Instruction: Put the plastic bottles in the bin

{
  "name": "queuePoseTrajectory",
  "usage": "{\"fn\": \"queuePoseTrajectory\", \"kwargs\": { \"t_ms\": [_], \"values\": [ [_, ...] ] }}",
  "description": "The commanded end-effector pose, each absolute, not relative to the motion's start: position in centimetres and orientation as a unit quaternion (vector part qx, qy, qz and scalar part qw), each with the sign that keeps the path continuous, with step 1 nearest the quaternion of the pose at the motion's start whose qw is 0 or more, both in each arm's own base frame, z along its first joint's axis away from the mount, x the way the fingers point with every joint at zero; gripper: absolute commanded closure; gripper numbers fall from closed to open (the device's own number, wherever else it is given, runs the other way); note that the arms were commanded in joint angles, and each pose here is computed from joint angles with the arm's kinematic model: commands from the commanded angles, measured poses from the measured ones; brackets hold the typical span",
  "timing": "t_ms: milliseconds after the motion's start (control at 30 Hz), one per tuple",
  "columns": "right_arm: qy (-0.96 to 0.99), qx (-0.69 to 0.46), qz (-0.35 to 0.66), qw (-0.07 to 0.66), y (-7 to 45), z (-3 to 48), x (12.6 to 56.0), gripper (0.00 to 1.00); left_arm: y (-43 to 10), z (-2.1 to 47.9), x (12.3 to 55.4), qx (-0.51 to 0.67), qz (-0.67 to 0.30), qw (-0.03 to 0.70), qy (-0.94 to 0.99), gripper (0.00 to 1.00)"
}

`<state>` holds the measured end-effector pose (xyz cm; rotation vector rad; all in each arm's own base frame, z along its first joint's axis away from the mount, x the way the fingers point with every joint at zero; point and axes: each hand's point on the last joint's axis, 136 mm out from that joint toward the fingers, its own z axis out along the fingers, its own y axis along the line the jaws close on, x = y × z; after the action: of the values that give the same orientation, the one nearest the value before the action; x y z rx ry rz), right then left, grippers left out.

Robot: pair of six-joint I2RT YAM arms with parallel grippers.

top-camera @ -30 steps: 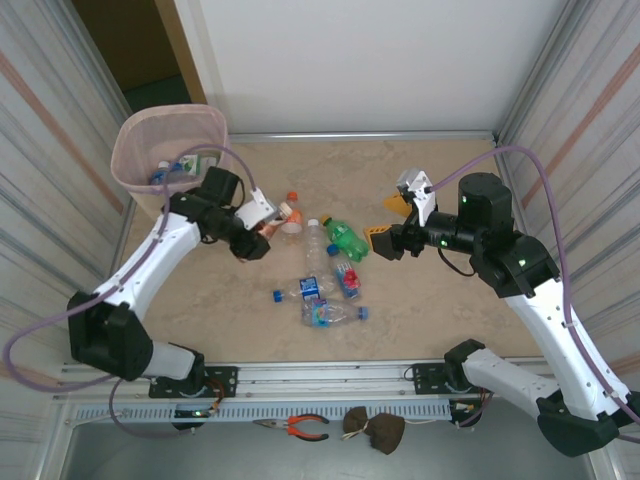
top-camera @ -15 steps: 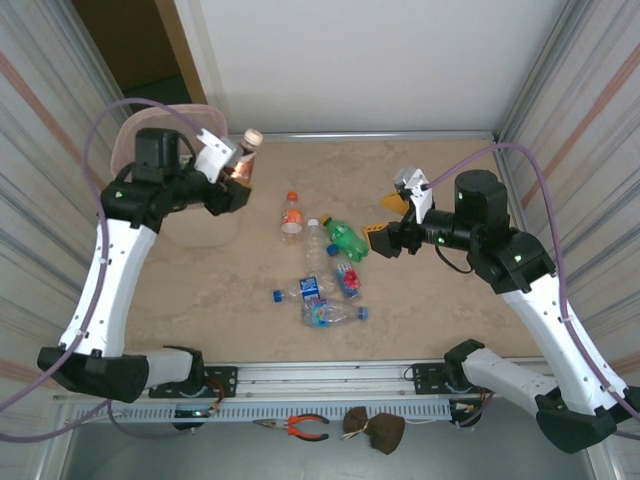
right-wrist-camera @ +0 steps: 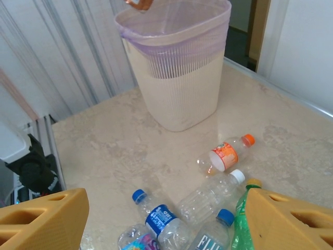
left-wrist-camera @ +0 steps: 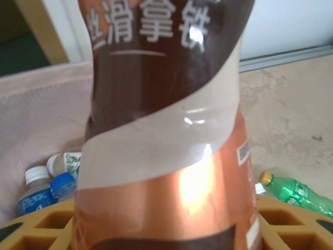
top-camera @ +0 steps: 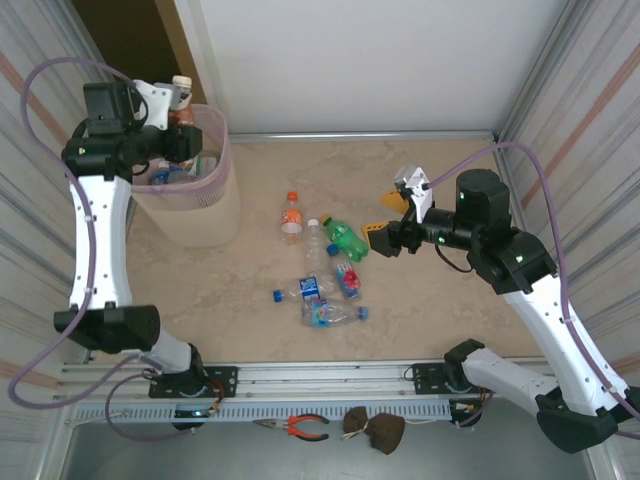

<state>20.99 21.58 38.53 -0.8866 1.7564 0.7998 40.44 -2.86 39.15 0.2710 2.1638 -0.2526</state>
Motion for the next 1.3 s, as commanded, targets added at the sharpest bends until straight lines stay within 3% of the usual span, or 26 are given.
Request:
{"fn": "queuePoseTrajectory", "kwargs": {
  "t_ms": [0,333,833,1033,1267],
  "values": [
    [0.703,-0.369,0.34,0.504,21.8,40.4,20.4,0.22,-1.2,37.5,41.1,0.058,-0.11,0.419,0.899,0.48],
    [0.703,-0.369,0.345,0.501,22.1,40.3,20.6,0.22,0.6,29.7,44.9,0.021,-0.116,0.333,0.935,0.51],
    [0.708,-0.366,0.343,0.498,22.0,40.0,20.7,0.22,1.9,18.4,45.9,-0.009,-0.109,0.222,0.969,0.47],
    [0.707,-0.364,0.343,0.5,21.9,40.2,20.6,0.22,1.9,17.4,45.7,-0.013,-0.111,0.21,0.971,0.38],
    [0.707,-0.363,0.345,0.499,22.0,40.2,20.5,0.22,1.5,21.2,45.6,-0.003,-0.115,0.252,0.961,0.25]
  ]
}}
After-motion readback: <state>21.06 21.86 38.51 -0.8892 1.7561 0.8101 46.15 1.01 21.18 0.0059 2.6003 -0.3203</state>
